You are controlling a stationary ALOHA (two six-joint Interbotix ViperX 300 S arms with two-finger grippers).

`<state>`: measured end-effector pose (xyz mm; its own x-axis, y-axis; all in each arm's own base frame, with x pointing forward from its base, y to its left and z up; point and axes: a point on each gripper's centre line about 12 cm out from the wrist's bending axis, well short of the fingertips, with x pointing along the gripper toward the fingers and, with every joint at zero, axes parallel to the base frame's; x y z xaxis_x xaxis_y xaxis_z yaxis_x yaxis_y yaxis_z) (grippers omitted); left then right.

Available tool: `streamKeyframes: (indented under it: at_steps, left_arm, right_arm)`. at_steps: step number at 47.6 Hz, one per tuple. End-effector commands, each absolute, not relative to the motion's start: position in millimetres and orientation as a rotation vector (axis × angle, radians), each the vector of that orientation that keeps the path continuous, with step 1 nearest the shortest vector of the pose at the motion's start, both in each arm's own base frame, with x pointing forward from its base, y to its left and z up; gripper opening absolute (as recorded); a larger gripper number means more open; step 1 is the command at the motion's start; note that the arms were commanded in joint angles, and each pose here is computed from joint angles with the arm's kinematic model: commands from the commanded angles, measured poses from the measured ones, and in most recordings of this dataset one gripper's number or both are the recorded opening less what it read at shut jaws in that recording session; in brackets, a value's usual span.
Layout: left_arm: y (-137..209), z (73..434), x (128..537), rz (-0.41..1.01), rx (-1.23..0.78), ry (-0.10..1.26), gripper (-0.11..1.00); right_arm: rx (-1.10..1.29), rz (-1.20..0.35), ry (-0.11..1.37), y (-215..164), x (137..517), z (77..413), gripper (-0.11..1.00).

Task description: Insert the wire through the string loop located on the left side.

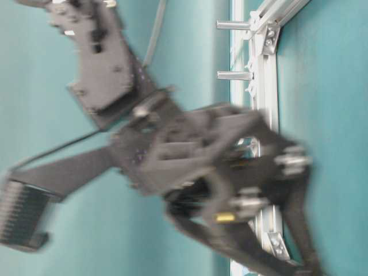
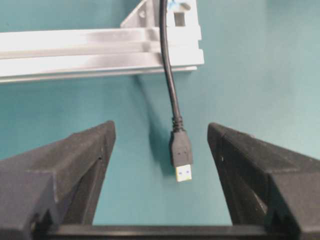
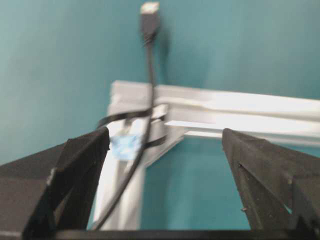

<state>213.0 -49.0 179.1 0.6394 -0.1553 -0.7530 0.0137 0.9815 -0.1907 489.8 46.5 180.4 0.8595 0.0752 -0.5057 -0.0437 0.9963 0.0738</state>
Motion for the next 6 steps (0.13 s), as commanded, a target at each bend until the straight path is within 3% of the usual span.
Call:
streamKeyframes:
  at_steps: [1,6]
  left_arm:
    - [-45.6,187.2,212.4,-0.094,-0.169,0.832,0.75]
    - [-41.3,194.0,208.8,-0.097,-0.131,0.791,0.75]
  right_arm:
    - [0.061,0.061,0.452,43.9,489.5,214.5,0.92]
    - [0.062,0.058,0.450,42.3,488.0,216.4,0.92]
